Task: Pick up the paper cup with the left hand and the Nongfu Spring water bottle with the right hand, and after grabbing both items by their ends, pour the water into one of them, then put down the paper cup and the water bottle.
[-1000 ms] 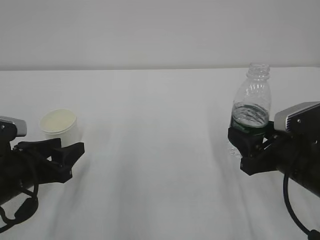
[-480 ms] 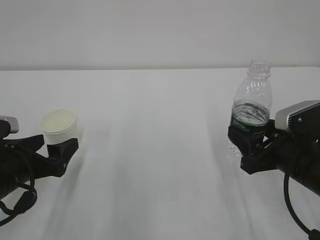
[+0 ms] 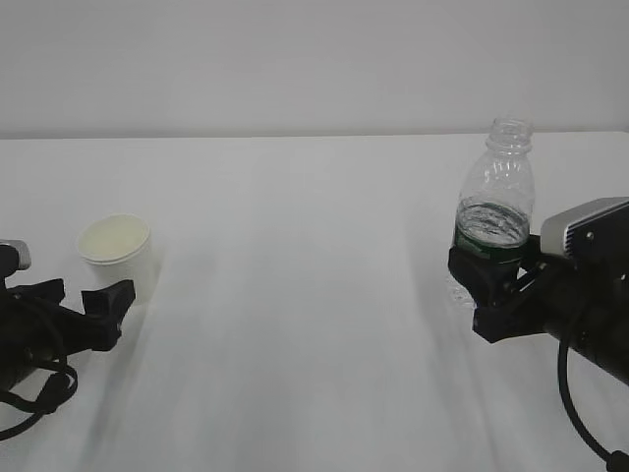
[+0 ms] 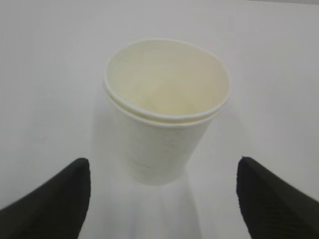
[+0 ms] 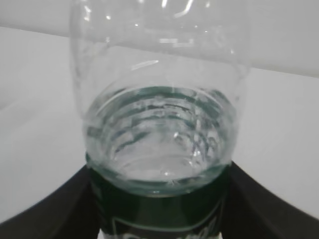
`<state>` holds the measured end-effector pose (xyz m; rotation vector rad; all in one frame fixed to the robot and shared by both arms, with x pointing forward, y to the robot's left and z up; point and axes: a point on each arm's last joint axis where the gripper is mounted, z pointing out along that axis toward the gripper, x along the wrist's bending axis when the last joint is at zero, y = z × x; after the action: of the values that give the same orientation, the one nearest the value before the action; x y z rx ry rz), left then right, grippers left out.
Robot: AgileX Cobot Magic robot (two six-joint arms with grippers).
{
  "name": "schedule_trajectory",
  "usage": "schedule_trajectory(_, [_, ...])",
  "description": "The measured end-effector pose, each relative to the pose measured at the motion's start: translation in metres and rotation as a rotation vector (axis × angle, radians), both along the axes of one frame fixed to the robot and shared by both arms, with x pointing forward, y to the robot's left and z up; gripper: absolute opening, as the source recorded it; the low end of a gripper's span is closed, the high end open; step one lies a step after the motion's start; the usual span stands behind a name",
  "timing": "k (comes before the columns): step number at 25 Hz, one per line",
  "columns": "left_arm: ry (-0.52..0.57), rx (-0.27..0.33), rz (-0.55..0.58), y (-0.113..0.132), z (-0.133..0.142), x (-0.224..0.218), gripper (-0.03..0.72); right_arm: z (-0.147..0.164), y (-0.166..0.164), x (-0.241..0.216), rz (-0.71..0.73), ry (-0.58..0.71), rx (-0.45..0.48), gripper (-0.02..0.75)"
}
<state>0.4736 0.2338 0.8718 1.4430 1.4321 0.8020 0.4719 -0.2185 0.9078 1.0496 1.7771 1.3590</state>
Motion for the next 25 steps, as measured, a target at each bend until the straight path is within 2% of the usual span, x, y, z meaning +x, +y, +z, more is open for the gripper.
schedule_trajectory(13, [0.016,0.014,-0.007,-0.007,-0.017,0.020,0.682,0.000,0.000,0.000,0.002,-0.004,-0.007,0.466])
schedule_trajectory(25, [-0.012,0.005,0.007,-0.014,-0.023,0.042,0.682,0.000,0.000,0.000,0.007,-0.012,-0.023,0.466])
